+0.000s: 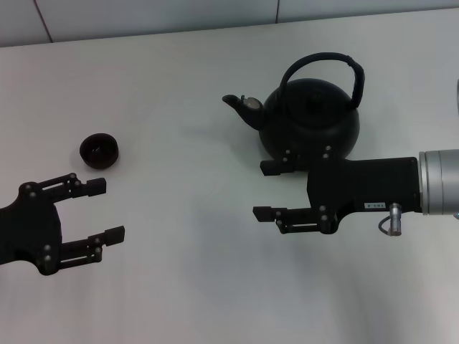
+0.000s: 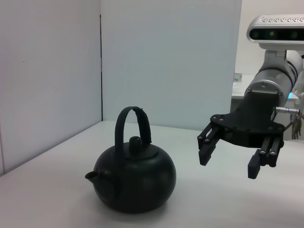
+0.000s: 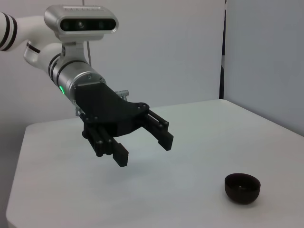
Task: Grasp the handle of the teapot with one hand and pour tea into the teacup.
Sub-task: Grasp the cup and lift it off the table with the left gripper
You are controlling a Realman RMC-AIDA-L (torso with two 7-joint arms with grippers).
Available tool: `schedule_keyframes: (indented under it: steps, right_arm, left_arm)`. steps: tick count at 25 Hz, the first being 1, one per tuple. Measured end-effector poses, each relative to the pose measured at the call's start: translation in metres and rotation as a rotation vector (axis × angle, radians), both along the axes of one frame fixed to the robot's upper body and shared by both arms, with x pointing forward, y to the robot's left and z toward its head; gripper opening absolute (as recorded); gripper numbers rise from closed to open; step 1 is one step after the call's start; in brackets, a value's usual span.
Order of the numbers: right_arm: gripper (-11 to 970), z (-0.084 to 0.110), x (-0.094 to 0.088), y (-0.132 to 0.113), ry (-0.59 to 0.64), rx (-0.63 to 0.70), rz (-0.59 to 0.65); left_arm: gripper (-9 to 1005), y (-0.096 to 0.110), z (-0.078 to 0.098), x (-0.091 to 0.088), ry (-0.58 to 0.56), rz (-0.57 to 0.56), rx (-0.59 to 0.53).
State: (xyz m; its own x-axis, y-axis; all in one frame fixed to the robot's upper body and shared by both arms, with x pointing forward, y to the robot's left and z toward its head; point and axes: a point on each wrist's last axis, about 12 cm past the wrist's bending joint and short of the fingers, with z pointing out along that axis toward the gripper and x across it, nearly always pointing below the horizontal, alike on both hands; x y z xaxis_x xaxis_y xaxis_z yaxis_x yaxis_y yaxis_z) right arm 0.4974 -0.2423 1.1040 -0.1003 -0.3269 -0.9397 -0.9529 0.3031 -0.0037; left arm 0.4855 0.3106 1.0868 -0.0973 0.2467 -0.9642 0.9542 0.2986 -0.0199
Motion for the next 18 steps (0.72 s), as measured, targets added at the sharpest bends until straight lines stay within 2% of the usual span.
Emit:
schedule_keyframes:
  steps: [13, 18]
  right_arm:
    - [677, -0.0001, 0.0005, 0.0003, 0.0, 0.0, 0.0]
    - [676, -0.0012, 0.0007, 0.0026, 0.006, 0.0, 0.009]
  left_arm:
    - [752, -0.0004, 0.0001, 0.0014, -0.002, 0.004, 0.003]
    - [752, 0.0011, -0.0018, 0.006, -0.007, 0.053, 0.014]
